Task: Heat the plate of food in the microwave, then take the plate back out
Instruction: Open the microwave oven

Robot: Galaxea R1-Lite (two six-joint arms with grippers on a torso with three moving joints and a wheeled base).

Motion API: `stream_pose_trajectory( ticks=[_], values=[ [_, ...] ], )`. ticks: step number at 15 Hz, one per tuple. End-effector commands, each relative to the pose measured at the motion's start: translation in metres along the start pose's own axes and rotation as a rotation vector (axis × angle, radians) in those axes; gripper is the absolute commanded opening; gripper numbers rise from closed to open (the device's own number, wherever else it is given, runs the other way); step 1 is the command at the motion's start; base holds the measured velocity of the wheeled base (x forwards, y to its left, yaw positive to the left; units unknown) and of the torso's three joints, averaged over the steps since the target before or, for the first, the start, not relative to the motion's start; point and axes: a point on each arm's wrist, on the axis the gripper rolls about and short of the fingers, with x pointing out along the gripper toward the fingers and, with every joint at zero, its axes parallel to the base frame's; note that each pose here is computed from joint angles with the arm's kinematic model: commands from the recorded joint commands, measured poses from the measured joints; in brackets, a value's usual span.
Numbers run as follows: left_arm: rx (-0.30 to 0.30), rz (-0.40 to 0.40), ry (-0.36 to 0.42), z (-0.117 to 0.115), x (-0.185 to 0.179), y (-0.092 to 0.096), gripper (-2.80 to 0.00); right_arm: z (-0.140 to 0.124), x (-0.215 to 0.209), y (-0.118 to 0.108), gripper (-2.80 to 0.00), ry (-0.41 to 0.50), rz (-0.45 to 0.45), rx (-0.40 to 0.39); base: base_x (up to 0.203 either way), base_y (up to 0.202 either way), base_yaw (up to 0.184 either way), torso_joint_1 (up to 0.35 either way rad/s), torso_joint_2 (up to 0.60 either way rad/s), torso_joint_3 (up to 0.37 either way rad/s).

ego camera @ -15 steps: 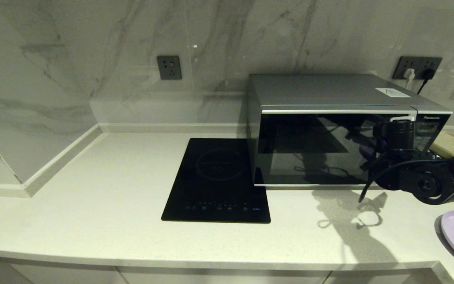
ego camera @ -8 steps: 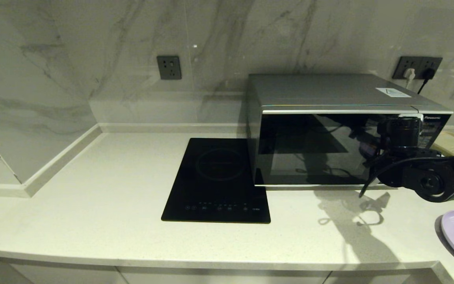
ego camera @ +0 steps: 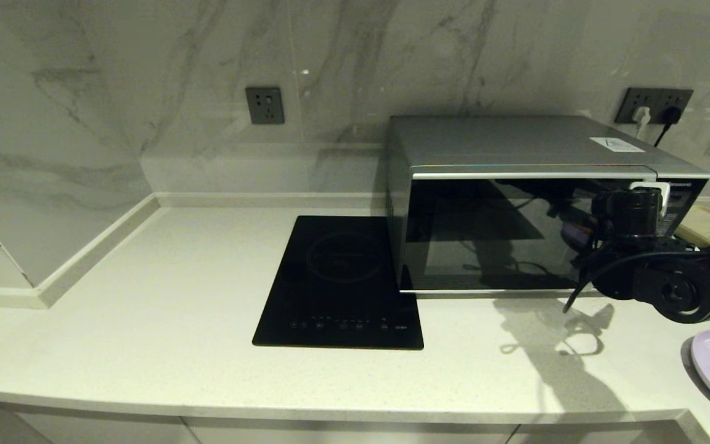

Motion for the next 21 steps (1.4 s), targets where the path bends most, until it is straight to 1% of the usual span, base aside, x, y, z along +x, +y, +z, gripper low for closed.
stream_pose_trajectory(
  ticks=[1, 4, 6, 8, 10, 13, 15, 17, 18, 19, 20, 21],
  values=[
    [-0.001, 0.0, 0.0, 0.0, 0.0, 0.0, -2.8, -0.001, -0.006, -0.009, 0.0, 0.002, -0.001, -0.004, 0.0, 0.0, 0.0, 0.0, 0.0, 0.0],
    [-0.001, 0.0, 0.0, 0.0, 0.0, 0.0, -2.8, -0.002, -0.015, -0.019, 0.0, 0.002, 0.021, -0.004, 0.0, 0.0, 0.0, 0.0, 0.0, 0.0],
    [-0.001, 0.0, 0.0, 0.0, 0.0, 0.0, -2.8, -0.008, -0.025, -0.023, 0.0, 0.015, 0.097, -0.013, 0.0, 0.0, 0.0, 0.0, 0.0, 0.0],
    [-0.001, 0.0, 0.0, 0.0, 0.0, 0.0, -2.8, -0.012, -0.036, -0.025, 0.0, 0.026, 0.207, -0.026, 0.0, 0.0, 0.0, 0.0, 0.0, 0.0],
    [-0.001, 0.0, 0.0, 0.0, 0.0, 0.0, -2.8, -0.011, -0.051, -0.033, 0.0, 0.029, 0.338, -0.03, 0.0, 0.0, 0.0, 0.0, 0.0, 0.0],
    [-0.001, 0.0, 0.0, 0.0, 0.0, 0.0, -2.8, -0.008, -0.085, -0.052, 0.0, 0.017, 0.542, -0.035, 0.0, 0.0, 0.0, 0.0, 0.0, 0.0],
    [-0.001, 0.0, 0.0, 0.0, 0.0, 0.0, -2.8, 0.0, -0.11, -0.076, 0.0, 0.007, 0.677, -0.033, 0.0, 0.0, 0.0, 0.0, 0.0, 0.0],
    [-0.001, 0.0, 0.0, 0.0, 0.0, 0.0, -2.8, 0.009, -0.132, -0.111, 0.0, 0.0, 0.83, -0.024, 0.0, 0.0, 0.0, 0.0, 0.0, 0.0],
    [-0.001, 0.0, 0.0, 0.0, 0.0, 0.0, -2.8, 0.013, -0.143, -0.133, 0.0, 0.005, 0.915, -0.027, 0.0, 0.0, 0.0, 0.0, 0.0, 0.0],
    [-0.001, 0.0, 0.0, 0.0, 0.0, 0.0, -2.8, 0.015, -0.153, -0.157, 0.0, 0.03, 1.014, -0.045, 0.0, 0.0, 0.0, 0.0, 0.0, 0.0],
    [-0.001, 0.0, 0.0, 0.0, 0.0, 0.0, -2.8, 0.013, -0.162, -0.18, 0.0, 0.103, 1.12, -0.1, 0.0, 0.0, 0.0, 0.0, 0.0, 0.0],
    [-0.001, 0.0, 0.0, 0.0, 0.0, 0.0, -2.8, 0.016, -0.172, -0.201, 0.0, 0.188, 1.232, -0.132, 0.0, 0.0, 0.0, 0.0, 0.0, 0.0]
  ],
)
